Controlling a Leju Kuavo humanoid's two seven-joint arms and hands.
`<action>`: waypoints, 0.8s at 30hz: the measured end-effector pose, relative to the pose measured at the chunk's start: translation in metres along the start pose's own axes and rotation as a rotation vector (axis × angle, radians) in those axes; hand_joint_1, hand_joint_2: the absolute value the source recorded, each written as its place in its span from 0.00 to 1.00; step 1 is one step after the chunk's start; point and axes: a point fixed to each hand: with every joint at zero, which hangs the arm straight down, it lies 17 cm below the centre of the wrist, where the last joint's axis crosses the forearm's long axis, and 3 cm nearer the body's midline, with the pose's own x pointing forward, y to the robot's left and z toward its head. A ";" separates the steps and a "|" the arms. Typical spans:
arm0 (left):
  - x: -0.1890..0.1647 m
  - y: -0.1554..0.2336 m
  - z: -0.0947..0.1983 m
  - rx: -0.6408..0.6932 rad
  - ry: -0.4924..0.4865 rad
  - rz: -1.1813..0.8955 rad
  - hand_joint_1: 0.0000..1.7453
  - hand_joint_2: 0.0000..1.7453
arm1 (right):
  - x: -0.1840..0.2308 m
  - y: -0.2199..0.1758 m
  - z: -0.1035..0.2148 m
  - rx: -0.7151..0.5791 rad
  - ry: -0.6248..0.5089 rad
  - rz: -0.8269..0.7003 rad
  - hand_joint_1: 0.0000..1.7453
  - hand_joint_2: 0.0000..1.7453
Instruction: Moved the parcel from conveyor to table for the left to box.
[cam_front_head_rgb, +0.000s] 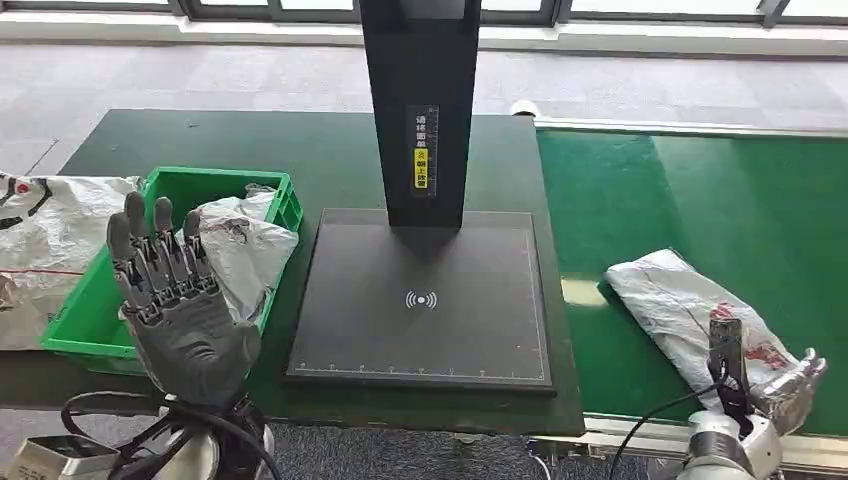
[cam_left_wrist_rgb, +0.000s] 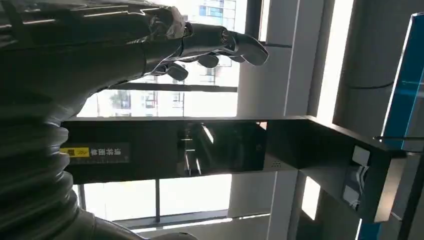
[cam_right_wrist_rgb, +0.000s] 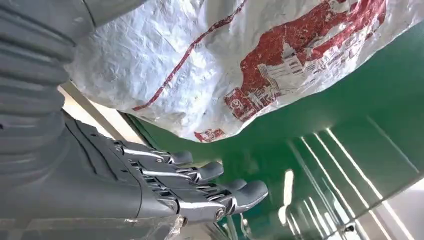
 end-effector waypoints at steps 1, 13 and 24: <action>0.000 0.000 0.000 0.000 0.001 0.000 0.00 1.00 | 0.000 0.001 0.000 0.005 0.001 -0.002 0.00 1.00; -0.005 -0.002 0.003 -0.011 0.013 -0.003 0.00 1.00 | 0.002 0.004 -0.005 0.028 0.009 -0.046 0.00 1.00; -0.017 -0.001 0.008 -0.005 0.044 -0.013 0.00 1.00 | 0.068 -0.033 -0.023 -0.141 -0.198 -0.137 0.00 1.00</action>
